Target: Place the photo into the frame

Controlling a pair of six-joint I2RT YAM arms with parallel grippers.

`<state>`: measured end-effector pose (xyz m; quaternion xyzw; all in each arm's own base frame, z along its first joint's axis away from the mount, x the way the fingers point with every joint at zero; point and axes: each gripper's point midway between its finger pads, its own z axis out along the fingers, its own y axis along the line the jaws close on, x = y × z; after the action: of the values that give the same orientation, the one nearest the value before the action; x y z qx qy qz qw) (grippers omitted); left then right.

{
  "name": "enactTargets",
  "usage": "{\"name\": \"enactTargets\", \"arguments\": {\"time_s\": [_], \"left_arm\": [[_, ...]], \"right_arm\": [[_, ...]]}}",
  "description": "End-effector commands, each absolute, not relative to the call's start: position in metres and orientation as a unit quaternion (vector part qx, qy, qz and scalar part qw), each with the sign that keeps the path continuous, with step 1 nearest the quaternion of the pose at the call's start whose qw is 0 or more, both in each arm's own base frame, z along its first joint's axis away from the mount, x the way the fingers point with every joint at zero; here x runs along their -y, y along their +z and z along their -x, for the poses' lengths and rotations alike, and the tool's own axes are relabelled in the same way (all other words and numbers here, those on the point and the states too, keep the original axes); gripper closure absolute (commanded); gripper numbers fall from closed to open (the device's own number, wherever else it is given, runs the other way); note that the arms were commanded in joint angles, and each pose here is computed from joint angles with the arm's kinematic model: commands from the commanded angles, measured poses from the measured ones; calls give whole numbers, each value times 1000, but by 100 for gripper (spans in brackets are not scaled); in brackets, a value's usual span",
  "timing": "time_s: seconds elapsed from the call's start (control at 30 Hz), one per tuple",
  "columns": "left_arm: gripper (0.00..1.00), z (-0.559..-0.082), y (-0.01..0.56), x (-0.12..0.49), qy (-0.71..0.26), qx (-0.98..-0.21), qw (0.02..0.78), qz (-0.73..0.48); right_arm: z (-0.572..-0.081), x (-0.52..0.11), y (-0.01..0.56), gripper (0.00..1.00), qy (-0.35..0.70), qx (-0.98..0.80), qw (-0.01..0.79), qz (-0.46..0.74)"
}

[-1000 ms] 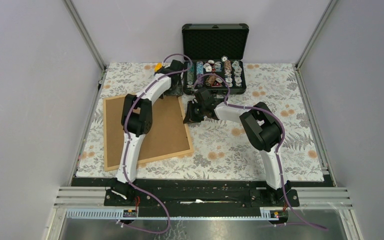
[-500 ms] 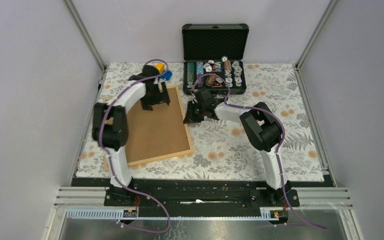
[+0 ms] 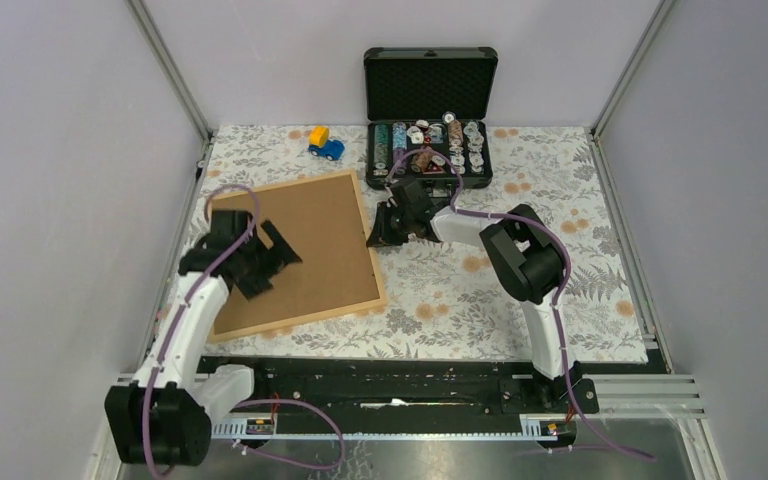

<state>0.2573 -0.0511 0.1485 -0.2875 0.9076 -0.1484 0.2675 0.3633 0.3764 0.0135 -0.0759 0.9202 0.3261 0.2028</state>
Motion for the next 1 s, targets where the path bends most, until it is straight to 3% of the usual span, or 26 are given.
{"name": "enactTargets", "arguments": {"time_s": [0.0, 0.23, 0.27, 0.43, 0.53, 0.63, 0.77, 0.97], "left_arm": [[1, -207, 106, 96, -241, -878, 153, 383], [1, -193, 90, 99, -218, -876, 178, 393], [1, -195, 91, 98, -216, -878, 183, 385], [1, -233, 122, 105, -218, -914, 218, 265], [1, -269, 148, 91, -179, -932, 253, 185], [1, -311, 169, 55, -144, -924, 305, 182], [1, -355, 177, 12, -135, -903, 339, 225], [1, -367, 155, 57, -268, -888, 310, 207]], "right_arm": [[-321, -354, -43, 97, 284, -952, 112, 17], [-279, -392, 0, 95, 398, -909, 95, -82], [-271, -398, 8, 88, 399, -909, 100, -71], [-275, -380, 27, 36, 350, -925, 148, -27], [-307, -351, 24, 24, 272, -946, 177, 20], [-343, -344, 29, 26, 243, -950, 192, 50], [-388, -347, 28, 50, 234, -954, 184, 48], [-432, -365, 18, 61, 242, -951, 179, 69]]}}
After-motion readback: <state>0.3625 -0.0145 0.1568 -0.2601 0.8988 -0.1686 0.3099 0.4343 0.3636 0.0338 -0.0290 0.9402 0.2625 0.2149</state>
